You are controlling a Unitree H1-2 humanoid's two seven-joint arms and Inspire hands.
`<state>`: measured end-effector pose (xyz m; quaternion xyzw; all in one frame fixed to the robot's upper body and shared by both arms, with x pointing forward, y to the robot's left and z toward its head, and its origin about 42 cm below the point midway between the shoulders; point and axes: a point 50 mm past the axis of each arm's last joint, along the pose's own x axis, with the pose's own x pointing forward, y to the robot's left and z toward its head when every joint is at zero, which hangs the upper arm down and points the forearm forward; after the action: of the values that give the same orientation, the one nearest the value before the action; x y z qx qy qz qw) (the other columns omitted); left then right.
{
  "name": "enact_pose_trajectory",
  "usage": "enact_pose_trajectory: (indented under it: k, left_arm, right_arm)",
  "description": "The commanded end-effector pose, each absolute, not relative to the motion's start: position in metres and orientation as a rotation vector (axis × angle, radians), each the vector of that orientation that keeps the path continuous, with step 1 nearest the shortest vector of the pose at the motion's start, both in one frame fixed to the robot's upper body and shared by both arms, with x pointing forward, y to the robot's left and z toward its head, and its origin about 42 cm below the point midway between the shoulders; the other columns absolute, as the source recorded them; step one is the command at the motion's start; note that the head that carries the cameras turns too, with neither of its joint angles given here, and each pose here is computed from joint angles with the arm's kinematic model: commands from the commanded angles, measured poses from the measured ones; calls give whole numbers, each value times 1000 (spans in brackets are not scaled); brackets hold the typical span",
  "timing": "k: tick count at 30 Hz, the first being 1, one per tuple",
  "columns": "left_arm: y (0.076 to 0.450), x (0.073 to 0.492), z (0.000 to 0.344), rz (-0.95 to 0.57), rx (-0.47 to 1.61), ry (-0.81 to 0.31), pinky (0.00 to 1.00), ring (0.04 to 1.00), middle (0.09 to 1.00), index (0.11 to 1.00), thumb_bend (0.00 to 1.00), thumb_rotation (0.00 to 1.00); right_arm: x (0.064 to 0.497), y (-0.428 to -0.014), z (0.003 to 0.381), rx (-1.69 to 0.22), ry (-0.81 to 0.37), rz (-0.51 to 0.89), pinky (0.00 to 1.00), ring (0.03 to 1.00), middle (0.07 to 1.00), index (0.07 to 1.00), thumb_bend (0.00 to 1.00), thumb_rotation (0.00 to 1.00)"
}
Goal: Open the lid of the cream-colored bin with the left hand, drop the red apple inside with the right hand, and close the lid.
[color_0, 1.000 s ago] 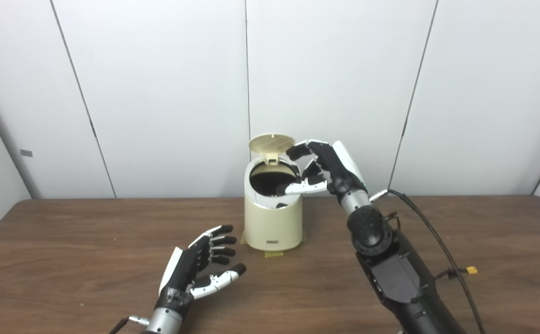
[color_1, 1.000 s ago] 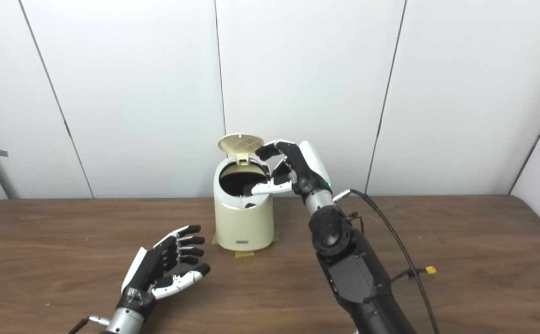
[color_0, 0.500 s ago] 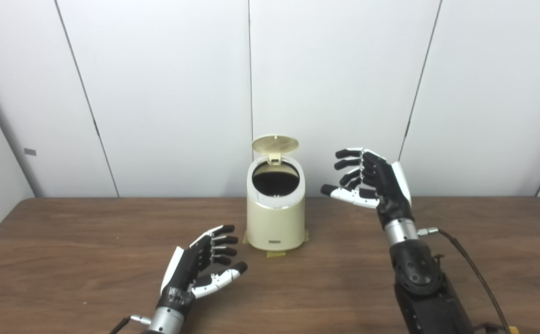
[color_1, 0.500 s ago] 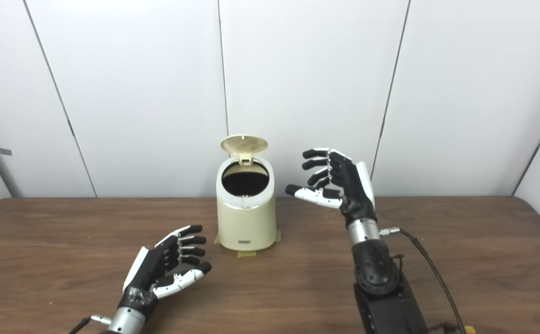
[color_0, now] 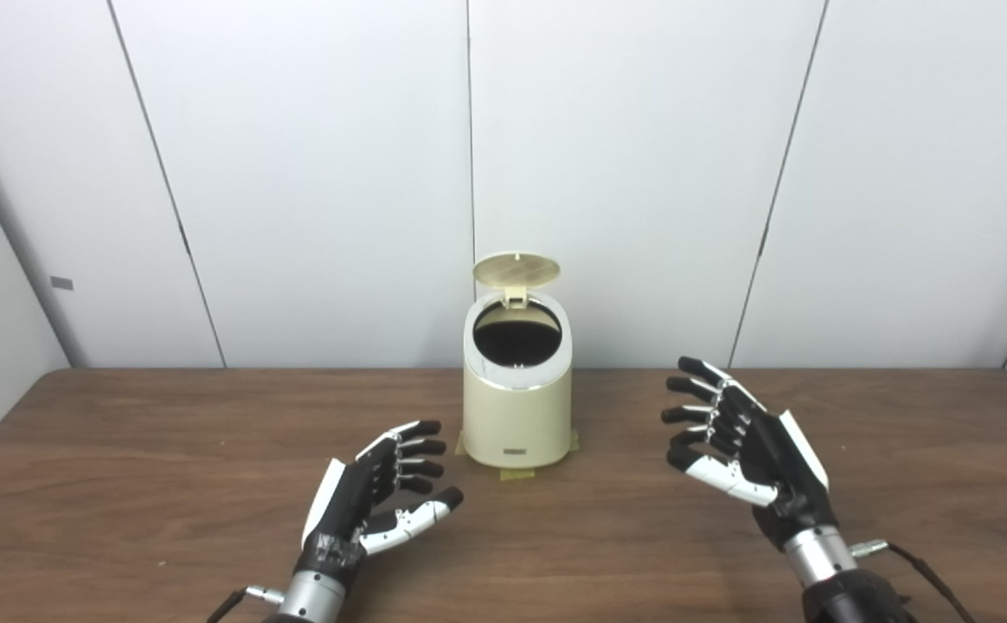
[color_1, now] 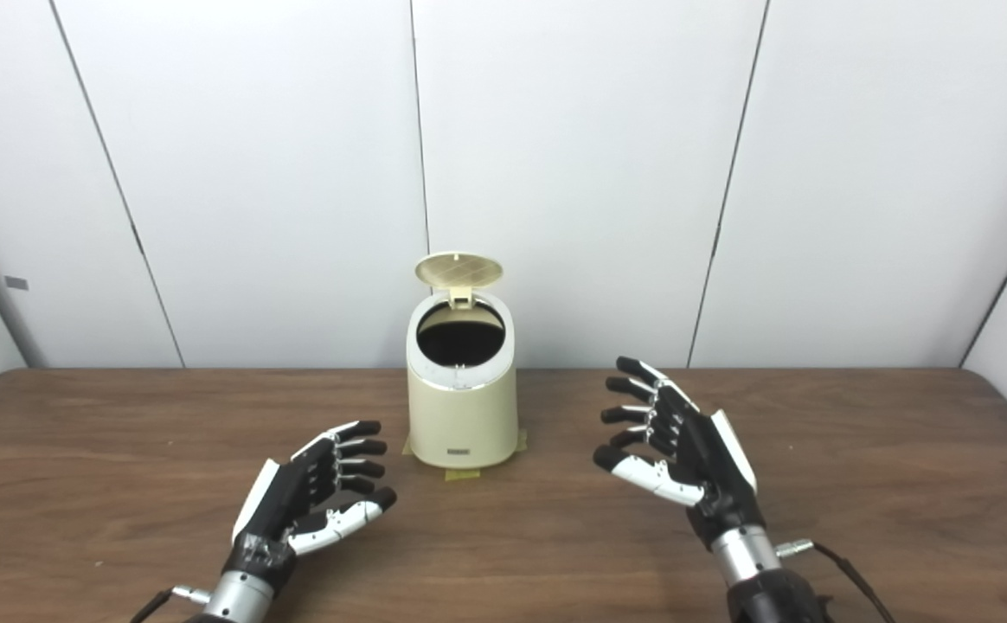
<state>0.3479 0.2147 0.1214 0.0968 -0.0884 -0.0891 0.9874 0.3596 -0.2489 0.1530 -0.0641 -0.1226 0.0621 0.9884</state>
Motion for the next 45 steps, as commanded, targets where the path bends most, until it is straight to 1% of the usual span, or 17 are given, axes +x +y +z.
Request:
enact_pose_trajectory:
  k: [1, 4, 6, 8, 9, 10, 11, 12, 16, 18, 23, 25, 28, 37, 40, 42, 45]
  left_arm:
    - [214, 348, 120, -171, 179, -213, 633, 679, 746, 797, 691, 157]
    - [213, 348, 122, -153, 138, -266, 620, 677, 739, 787, 691, 138]
    - [214, 349, 126, -126, 104, -319, 580, 663, 729, 765, 651, 71]
    - [217, 353, 133, -111, 102, -371, 572, 663, 725, 758, 618, 55]
    - [220, 356, 138, -110, 115, -396, 581, 674, 732, 766, 620, 94]
    - [224, 360, 145, -115, 137, -422, 581, 674, 732, 766, 620, 94]
    - [227, 363, 152, -121, 153, -440, 603, 694, 747, 780, 640, 152]
    - [230, 367, 161, -126, 162, -454, 617, 707, 757, 787, 651, 174]
    - [242, 386, 204, -139, 223, -507, 660, 748, 797, 811, 693, 224]
    - [245, 394, 224, -147, 261, -515, 696, 775, 825, 839, 728, 273]
    - [245, 420, 265, -171, 336, -512, 751, 853, 885, 879, 797, 315]
    - [244, 428, 276, -187, 366, -510, 768, 867, 897, 885, 807, 315]
    - [238, 440, 294, -212, 411, -520, 778, 881, 895, 883, 792, 265]
    - [212, 485, 346, -254, 513, -532, 834, 928, 935, 905, 811, 233]
    - [203, 495, 355, -276, 580, -529, 881, 942, 962, 917, 809, 261]
    - [196, 503, 360, -274, 636, -518, 893, 952, 972, 920, 839, 311]
    - [187, 510, 364, -258, 747, -522, 864, 945, 959, 908, 884, 358]
  right_arm:
    - [364, -251, 173, -116, -364, 112, 545, 685, 808, 863, 803, 460]
    - [359, -253, 163, -88, -357, 81, 533, 681, 804, 854, 800, 464]
    - [358, -254, 159, -68, -351, 70, 531, 680, 804, 846, 793, 456]
    - [357, -253, 157, -57, -345, 63, 529, 678, 803, 842, 785, 453]
    - [357, -253, 156, -51, -342, 61, 530, 677, 802, 840, 778, 445]
    - [356, -252, 154, -43, -340, 56, 530, 677, 802, 840, 778, 445]
    - [356, -252, 153, -36, -336, 50, 529, 673, 797, 833, 781, 438]
    - [355, -251, 151, -32, -330, 43, 534, 674, 795, 830, 788, 436]
    - [353, -247, 149, -31, -323, 9, 560, 678, 786, 805, 821, 451]
    - [354, -246, 149, -35, -324, 4, 573, 678, 784, 795, 822, 444]
    - [354, -247, 149, -56, -327, 1, 567, 681, 786, 795, 815, 432]
    - [354, -248, 149, -67, -322, -1, 566, 684, 788, 797, 816, 434]
    - [353, -250, 148, -97, -317, -6, 550, 686, 788, 803, 811, 454]
    - [352, -252, 151, -113, -320, -9, 532, 676, 775, 787, 819, 452]
    - [352, -252, 151, -111, -321, -8, 533, 672, 774, 786, 819, 449]
    - [351, -252, 151, -111, -326, -4, 525, 667, 774, 786, 809, 442]
    - [351, -252, 152, -112, -329, 5, 513, 659, 774, 774, 796, 434]
